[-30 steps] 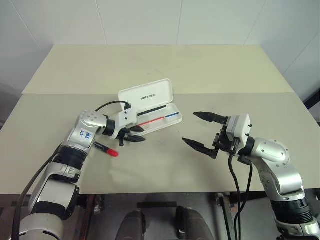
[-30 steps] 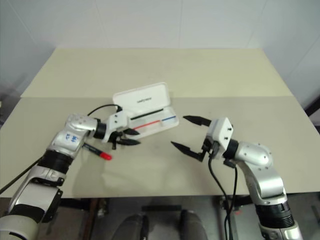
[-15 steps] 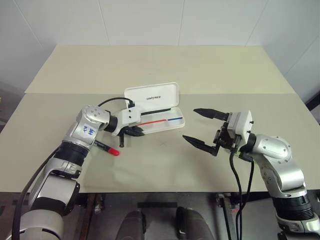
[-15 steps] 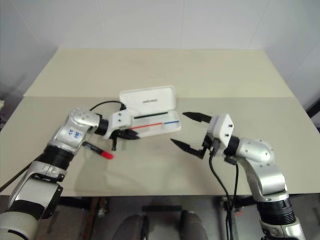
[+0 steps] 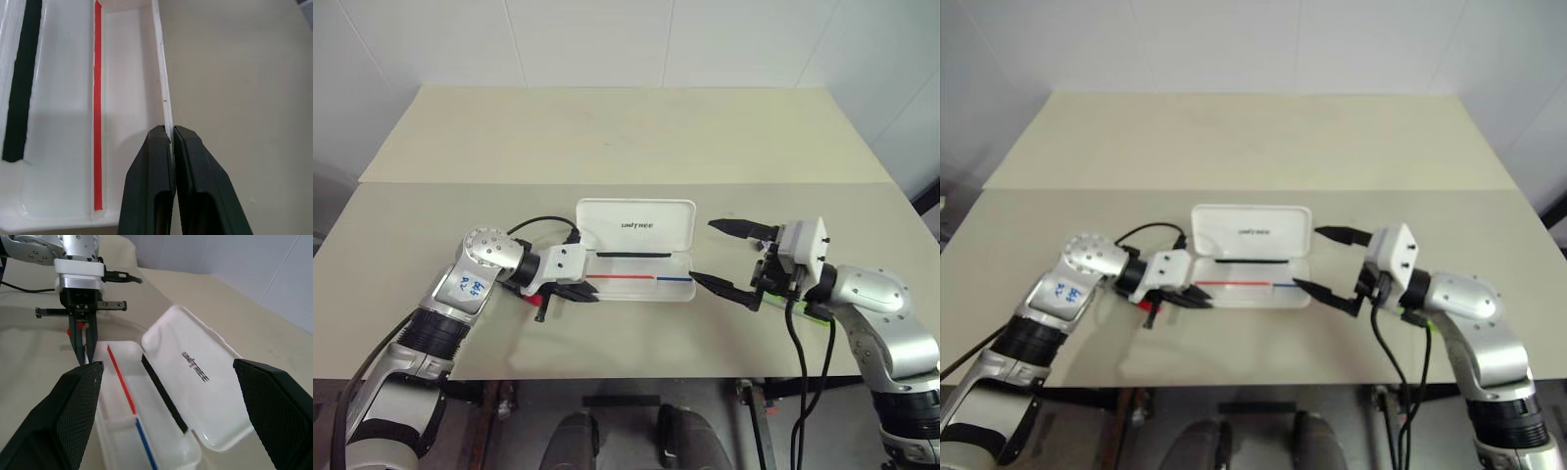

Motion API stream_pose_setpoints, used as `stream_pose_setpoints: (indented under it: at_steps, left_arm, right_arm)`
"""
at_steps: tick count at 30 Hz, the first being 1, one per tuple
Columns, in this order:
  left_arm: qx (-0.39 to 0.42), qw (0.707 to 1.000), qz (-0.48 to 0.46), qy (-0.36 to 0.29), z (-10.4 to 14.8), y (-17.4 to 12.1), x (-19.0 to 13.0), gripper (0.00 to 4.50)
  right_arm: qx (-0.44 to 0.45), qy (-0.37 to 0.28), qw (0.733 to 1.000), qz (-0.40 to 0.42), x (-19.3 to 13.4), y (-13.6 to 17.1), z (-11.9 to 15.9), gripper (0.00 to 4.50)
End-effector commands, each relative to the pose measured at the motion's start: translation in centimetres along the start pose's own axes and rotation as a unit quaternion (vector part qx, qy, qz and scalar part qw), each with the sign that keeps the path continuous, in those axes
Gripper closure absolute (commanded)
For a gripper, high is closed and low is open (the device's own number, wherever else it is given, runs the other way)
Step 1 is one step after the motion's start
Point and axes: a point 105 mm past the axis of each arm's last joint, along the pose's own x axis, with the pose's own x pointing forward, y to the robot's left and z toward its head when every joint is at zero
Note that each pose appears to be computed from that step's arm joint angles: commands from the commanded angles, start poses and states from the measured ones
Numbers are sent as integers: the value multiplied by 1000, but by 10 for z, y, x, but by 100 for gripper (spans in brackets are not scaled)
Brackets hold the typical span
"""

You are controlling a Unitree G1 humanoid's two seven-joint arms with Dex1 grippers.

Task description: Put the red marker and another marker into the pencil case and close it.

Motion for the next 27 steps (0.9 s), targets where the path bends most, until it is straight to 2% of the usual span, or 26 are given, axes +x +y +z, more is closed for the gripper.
stream_pose_setpoints:
  at_steps: [1, 8, 17, 20, 27]
  left_arm:
    - [19, 1000, -10, -6, 8, -6, 4, 449]
    - [25, 1000, -17, -2, 8, -5, 12, 449]
    - [28, 999, -30, 10, 4, -3, 17, 449]
    - [14, 999, -29, 0, 4, -4, 18, 376]
    - [14, 1000, -16, -18, 13, -2, 17, 139]
  right_arm:
    - [-9, -1, 1000, 13, -15, 4, 13, 0]
    - [-3, 35, 999, 20, -36, 0, 12, 0]
    - [18, 31, 998, 55, -33, 9, 16, 0]
    - [27, 28, 996, 74, -30, 16, 15, 0]
    - [32, 26, 996, 74, -29, 16, 5, 0]
